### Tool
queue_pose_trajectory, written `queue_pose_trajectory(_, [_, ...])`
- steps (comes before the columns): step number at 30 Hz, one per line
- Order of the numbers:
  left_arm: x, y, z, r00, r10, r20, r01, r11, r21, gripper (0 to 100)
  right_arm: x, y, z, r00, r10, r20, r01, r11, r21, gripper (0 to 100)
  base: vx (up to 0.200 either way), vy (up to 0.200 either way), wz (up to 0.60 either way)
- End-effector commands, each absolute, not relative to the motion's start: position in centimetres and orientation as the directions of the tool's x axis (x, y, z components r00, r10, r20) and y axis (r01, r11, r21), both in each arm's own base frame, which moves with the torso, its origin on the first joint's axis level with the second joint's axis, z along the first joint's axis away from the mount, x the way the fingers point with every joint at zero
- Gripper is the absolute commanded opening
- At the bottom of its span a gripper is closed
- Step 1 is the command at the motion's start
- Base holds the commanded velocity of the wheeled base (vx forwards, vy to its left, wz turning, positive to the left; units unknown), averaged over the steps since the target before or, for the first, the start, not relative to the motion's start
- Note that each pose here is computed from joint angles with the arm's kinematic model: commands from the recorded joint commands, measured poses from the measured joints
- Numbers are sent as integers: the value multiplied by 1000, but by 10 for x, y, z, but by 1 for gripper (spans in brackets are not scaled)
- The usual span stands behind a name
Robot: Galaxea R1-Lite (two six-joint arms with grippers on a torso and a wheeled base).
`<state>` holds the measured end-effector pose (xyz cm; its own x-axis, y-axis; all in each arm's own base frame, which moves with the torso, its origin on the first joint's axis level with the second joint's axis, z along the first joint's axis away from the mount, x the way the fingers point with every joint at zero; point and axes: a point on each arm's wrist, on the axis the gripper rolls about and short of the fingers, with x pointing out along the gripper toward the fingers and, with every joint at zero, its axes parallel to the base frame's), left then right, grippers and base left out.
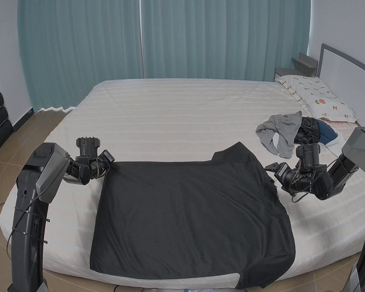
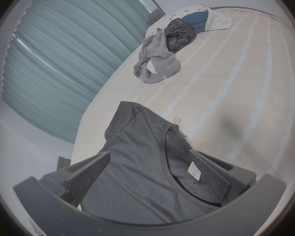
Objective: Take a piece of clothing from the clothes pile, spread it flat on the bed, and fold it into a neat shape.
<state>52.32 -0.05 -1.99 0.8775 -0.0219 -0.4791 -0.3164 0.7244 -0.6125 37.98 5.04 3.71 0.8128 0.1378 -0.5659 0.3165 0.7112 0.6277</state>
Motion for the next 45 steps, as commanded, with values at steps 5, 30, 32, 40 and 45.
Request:
queue_pose_trajectory(5, [527,4,-24,880,-12,-474,-321,722,-613,0,382,51,33,809,137,-572,322,711,625,100,0,0,0])
queue_pose_trajectory(30, [523,7,-28,869,-6,-495,-344,711,-613,0,503,51,-24,860,152,-488,153,834,530,100,0,0,0])
queue_pose_trajectory(32, [523,7,-28,869,-6,-495,-344,711,-613,0,506,51,-27,854,164,-494,148,833,533,100,0,0,0])
queue_pose_trajectory(40, [523,6,-28,867,-8,-498,-346,710,-613,0,523,53,-40,848,199,-491,118,832,542,100,0,0,0])
queue_pose_trajectory(45, [523,5,-30,865,-9,-502,-347,712,-611,0,533,55,-45,858,197,-475,109,833,542,100,0,0,0])
